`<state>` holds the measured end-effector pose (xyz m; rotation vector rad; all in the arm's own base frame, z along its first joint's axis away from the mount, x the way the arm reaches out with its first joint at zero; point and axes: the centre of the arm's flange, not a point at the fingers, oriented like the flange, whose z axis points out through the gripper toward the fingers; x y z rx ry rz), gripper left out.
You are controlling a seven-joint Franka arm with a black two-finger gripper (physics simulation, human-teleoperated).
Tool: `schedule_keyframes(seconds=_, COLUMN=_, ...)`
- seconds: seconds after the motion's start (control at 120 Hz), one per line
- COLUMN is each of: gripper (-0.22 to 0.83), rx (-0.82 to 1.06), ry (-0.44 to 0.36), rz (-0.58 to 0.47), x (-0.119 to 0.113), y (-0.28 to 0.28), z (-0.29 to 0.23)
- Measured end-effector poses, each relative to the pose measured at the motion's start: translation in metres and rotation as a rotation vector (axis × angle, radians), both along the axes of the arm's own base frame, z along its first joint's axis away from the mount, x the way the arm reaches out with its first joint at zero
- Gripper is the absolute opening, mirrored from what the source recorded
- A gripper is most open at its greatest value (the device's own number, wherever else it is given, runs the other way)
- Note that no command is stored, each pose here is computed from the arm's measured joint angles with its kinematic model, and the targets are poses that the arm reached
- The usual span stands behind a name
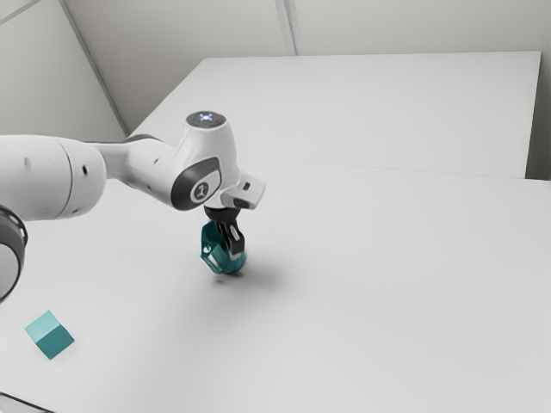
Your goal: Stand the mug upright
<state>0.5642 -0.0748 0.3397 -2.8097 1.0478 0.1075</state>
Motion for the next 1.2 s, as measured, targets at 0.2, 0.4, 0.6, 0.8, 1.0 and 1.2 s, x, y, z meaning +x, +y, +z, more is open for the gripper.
schedule_keyframes(seconds=0.2, gripper=0.19, rx=-0.014, ry=-0.035, rz=0.007, x=0.002, y=0.001, z=0.019)
schedule_keyframes(seconds=0.4, gripper=0.2, rx=-0.033, ry=-0.068, rz=0.019, x=0.002, y=0.002, z=0.039)
schedule_keyframes(seconds=0.6, gripper=0.21, rx=-0.059, ry=-0.119, rz=0.025, x=0.005, y=0.0, z=0.07)
schedule_keyframes(seconds=0.8, gripper=0.3, rx=-0.094, ry=-0.191, rz=0.041, x=0.034, y=-0.01, z=0.134)
schedule_keyframes(seconds=1.0, gripper=0.45, rx=-0.13, ry=-0.165, rz=0.105, x=0.059, y=-0.013, z=0.179)
schedule_keyframes(seconds=1.2, gripper=0.55, rx=-0.136, ry=-0.071, rz=0.252, x=0.074, y=0.01, z=0.2)
